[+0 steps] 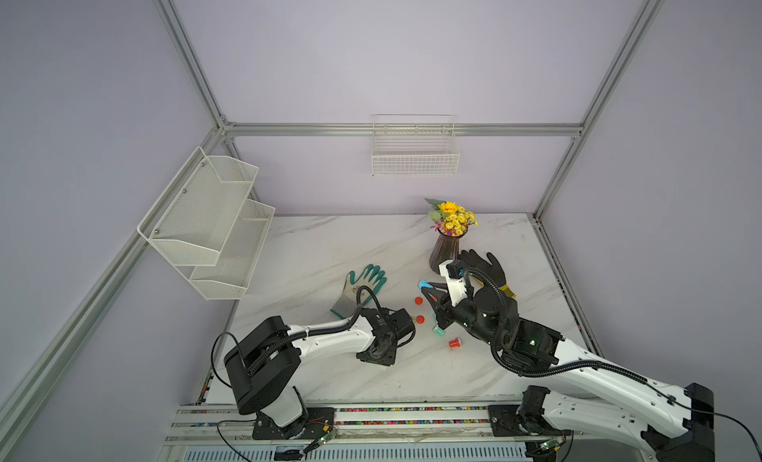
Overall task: Close the stamp cap
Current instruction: Pick up the cover from the center of the board.
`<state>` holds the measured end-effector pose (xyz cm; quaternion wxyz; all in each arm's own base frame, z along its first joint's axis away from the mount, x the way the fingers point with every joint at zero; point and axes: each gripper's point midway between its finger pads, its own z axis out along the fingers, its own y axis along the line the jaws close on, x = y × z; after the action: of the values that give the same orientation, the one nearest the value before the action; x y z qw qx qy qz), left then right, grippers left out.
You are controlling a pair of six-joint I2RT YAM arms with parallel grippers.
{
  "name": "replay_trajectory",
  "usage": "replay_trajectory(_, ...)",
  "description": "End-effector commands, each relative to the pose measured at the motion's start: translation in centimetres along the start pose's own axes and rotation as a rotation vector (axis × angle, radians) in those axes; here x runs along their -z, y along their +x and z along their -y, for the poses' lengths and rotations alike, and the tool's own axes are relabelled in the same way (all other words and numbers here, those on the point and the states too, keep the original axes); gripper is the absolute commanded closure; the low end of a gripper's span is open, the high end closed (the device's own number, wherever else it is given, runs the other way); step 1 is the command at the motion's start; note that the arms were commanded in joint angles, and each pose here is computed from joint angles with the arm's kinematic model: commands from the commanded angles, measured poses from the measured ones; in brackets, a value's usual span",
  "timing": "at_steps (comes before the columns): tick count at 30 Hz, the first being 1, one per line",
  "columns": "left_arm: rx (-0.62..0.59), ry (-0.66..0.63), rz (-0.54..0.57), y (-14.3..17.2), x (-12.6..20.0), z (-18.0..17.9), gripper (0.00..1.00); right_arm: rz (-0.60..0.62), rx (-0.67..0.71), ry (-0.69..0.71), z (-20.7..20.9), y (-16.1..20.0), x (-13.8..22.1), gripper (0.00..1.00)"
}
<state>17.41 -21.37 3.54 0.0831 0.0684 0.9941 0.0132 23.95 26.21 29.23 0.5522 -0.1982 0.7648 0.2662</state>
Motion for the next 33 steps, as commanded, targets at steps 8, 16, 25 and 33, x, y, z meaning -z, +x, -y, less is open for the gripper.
replay_trajectory(8, -0.009, -0.003, 0.035, -1.3, -0.1, -0.2, 0.59, 0.010, -0.015, -0.001, -0.1, -0.7, 0.3, 1.00)
replay_trajectory(16, -0.007, 0.017, 0.018, -1.0, -0.7, 0.2, 0.60, 0.001, -0.012, -0.005, -0.2, -0.5, 0.1, 1.00)
replay_trajectory(25, -0.009, -0.029, 0.005, -0.5, -1.1, -0.8, 0.59, -0.005, -0.011, -0.006, -0.3, -0.3, 0.0, 1.00)
replay_trajectory(33, -0.008, -0.039, 0.021, -0.8, -0.5, -1.0, 0.59, -0.010, -0.007, -0.005, -0.3, -0.1, -0.1, 1.00)
